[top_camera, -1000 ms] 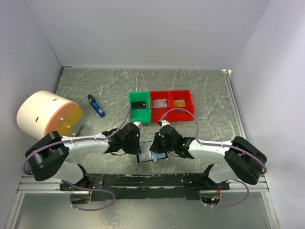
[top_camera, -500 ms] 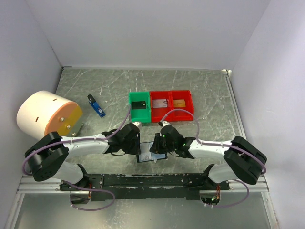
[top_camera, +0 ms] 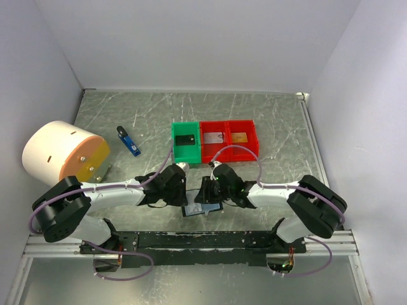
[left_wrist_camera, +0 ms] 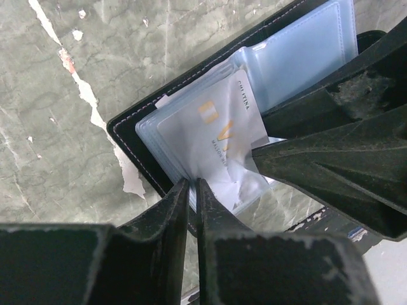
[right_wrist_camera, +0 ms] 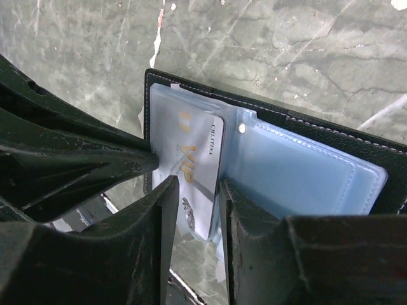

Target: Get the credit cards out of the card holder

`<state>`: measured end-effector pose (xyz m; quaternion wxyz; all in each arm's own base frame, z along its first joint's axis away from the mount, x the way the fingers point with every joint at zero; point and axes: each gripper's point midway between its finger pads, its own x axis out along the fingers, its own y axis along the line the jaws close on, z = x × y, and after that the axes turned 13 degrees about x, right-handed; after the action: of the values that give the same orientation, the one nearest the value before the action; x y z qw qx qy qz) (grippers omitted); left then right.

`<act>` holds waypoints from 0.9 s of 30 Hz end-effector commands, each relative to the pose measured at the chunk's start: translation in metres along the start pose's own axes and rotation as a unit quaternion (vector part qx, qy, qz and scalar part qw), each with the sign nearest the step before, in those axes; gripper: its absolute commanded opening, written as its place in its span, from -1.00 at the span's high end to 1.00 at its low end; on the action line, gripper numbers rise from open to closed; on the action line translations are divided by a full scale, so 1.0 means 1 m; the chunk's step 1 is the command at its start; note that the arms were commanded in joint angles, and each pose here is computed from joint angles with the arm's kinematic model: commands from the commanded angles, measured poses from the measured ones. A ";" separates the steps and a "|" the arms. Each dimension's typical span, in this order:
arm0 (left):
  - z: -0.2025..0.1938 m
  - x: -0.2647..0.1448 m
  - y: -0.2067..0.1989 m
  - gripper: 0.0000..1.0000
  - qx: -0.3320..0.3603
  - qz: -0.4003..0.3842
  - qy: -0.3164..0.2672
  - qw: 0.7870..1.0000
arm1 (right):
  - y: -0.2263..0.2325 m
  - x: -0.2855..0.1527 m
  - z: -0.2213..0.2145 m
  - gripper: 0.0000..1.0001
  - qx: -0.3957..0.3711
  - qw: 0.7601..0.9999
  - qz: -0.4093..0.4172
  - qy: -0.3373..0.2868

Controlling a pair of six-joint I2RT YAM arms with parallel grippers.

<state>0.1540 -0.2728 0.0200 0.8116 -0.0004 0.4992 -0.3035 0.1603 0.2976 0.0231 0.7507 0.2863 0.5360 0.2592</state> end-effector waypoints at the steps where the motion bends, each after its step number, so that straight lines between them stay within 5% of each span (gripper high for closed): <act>1: -0.014 0.005 0.001 0.53 0.010 -0.004 0.019 1.000 | -0.001 0.007 -0.004 0.37 0.002 1.000 -0.009 0.009; 6: -0.016 0.004 0.006 0.25 0.013 0.011 0.024 1.000 | -0.003 -0.003 0.008 0.98 -0.007 0.999 -0.020 -0.032; 27: -0.022 0.009 0.014 0.33 0.015 0.033 0.037 0.999 | -0.015 -0.020 0.012 1.00 0.009 0.999 -0.012 -0.035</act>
<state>0.1534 -0.2745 0.0183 0.8111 0.0033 0.4985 -0.3058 0.1680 0.2822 0.0335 0.7697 0.2969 0.5107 0.2419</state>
